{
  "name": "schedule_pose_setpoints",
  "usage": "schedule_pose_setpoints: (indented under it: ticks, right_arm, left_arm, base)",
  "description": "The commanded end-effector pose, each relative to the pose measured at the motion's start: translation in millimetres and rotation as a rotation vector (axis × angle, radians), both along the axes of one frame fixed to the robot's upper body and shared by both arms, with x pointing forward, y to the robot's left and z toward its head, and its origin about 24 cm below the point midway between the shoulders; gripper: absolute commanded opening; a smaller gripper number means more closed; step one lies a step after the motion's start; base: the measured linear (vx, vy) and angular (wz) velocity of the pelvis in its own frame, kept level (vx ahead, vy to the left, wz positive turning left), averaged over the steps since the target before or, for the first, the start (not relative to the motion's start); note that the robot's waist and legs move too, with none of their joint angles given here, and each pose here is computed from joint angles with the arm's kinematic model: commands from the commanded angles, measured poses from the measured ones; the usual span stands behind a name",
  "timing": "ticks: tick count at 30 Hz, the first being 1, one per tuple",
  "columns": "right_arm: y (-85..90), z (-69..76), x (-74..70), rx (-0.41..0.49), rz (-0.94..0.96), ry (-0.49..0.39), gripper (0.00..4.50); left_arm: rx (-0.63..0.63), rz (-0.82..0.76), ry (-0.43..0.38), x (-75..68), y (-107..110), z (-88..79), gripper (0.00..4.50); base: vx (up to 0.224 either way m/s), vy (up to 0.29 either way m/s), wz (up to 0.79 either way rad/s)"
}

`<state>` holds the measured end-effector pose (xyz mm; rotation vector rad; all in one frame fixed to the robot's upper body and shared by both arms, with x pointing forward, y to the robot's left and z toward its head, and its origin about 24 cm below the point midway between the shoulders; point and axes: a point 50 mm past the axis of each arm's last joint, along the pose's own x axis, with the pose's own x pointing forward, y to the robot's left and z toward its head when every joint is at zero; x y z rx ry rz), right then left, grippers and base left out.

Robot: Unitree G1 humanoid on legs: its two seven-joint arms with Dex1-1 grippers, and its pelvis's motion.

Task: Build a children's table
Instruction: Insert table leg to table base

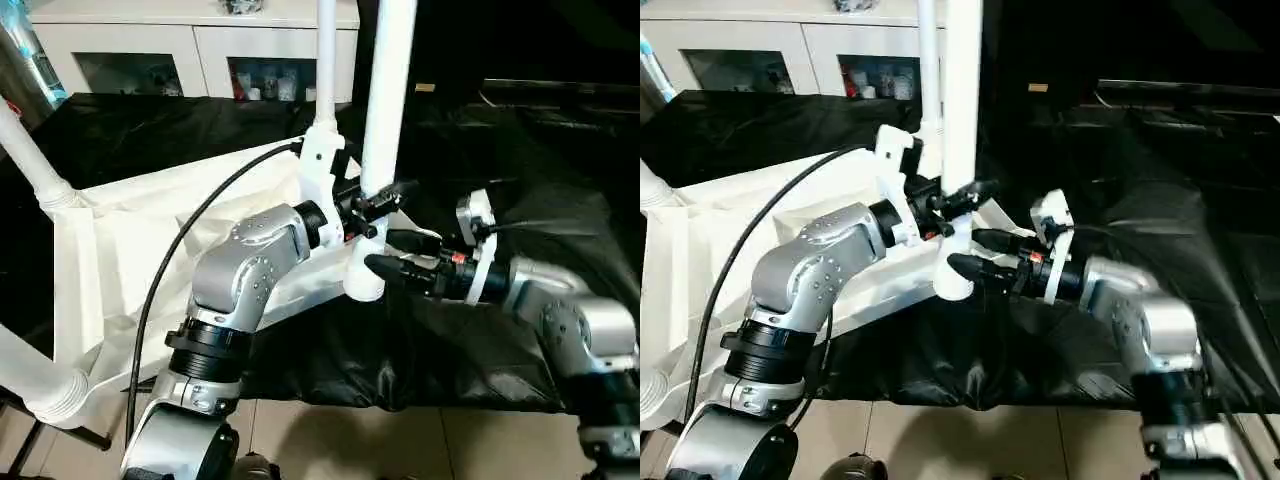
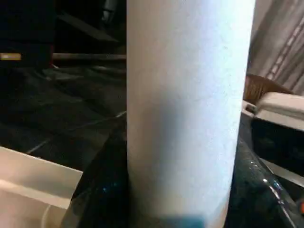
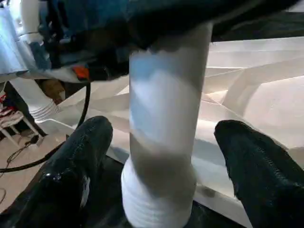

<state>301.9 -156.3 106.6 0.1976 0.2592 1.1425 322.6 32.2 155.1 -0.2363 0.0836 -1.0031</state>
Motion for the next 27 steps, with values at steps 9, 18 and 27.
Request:
schedule_pose_setpoints:
  ticks: [9,18,27]
  right_arm:
    - [8.4,-2.6,5.5,-0.057,0.051,0.028,3.91]
    - [11.8,-4.6,7.1,-0.059,0.064,0.037,3.10]
    - [14.1,-4.8,6.2,-0.032,0.079,0.045,2.40]
  left_arm:
    - [0.016,-0.065,-0.067,-11.4,-12,5.4,1.93]
    - [-0.021,-0.070,-0.048,-12.9,-15,8.3,1.93]
    - [-0.047,-0.078,-0.013,-13.5,-16,8.4,1.93]
  base:
    - [0.000,0.000,0.00]
    - [0.000,0.000,0.00]
    - [0.000,0.000,0.00]
